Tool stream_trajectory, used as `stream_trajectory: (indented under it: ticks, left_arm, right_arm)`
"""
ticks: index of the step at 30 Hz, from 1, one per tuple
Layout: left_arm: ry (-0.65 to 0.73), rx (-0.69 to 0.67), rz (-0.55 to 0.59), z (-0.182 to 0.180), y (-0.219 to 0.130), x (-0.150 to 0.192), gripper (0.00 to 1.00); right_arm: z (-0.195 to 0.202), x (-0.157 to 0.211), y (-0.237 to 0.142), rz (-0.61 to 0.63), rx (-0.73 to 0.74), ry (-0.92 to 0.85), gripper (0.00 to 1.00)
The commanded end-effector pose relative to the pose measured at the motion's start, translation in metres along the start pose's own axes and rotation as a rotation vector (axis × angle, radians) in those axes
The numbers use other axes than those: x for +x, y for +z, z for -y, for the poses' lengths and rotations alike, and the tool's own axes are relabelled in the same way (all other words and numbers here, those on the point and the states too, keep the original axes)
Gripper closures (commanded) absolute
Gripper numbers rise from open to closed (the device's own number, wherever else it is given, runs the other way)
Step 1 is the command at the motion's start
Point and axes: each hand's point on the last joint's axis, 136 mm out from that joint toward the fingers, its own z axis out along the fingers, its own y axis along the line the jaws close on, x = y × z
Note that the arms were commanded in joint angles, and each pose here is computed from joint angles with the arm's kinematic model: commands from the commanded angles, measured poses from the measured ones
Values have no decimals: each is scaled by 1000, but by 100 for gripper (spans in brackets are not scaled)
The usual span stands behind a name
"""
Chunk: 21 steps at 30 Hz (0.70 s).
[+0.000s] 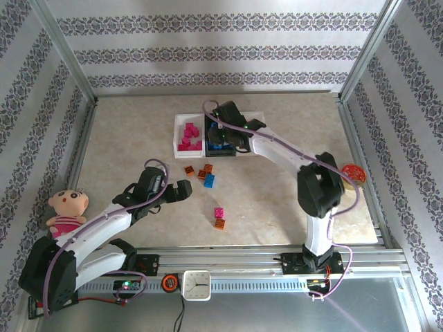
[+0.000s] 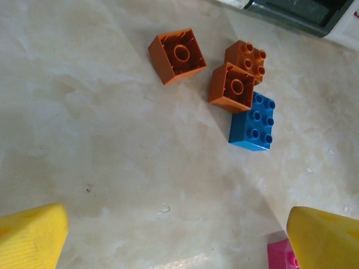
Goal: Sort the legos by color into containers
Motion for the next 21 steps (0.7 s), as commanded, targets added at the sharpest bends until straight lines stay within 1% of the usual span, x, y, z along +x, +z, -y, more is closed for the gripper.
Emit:
stream_trajectory:
  ticks: [1, 5, 7, 11, 13, 16, 19, 21]
  left_arm:
    - [18, 14, 17, 3, 1, -9, 0]
    - [23, 16, 6, 3, 4, -8, 0]
    - [22, 18, 3, 3, 6, -8, 0]
    - [24, 33, -16, 7, 9, -6, 0]
    - [31, 45, -28, 10, 10, -5, 0]
    - [50, 99, -61, 21, 11, -1, 0]
    - [104, 121, -120, 35, 14, 13, 0]
    - [149, 138, -159, 49, 19, 25, 0]
  right_arm:
    - [20, -7, 21, -30, 94, 35, 70]
    - [31, -19, 38, -31, 143, 59, 67]
    - [33, -22, 44, -32, 153, 67, 63]
    - [35, -27, 48, -33, 162, 73, 36]
    - [34, -30, 44, -24, 161, 73, 28]
    - [34, -28, 32, -14, 153, 73, 23]
    - [34, -17, 20, -10, 137, 84, 22]
    - [38, -1, 15, -18, 133, 93, 22]
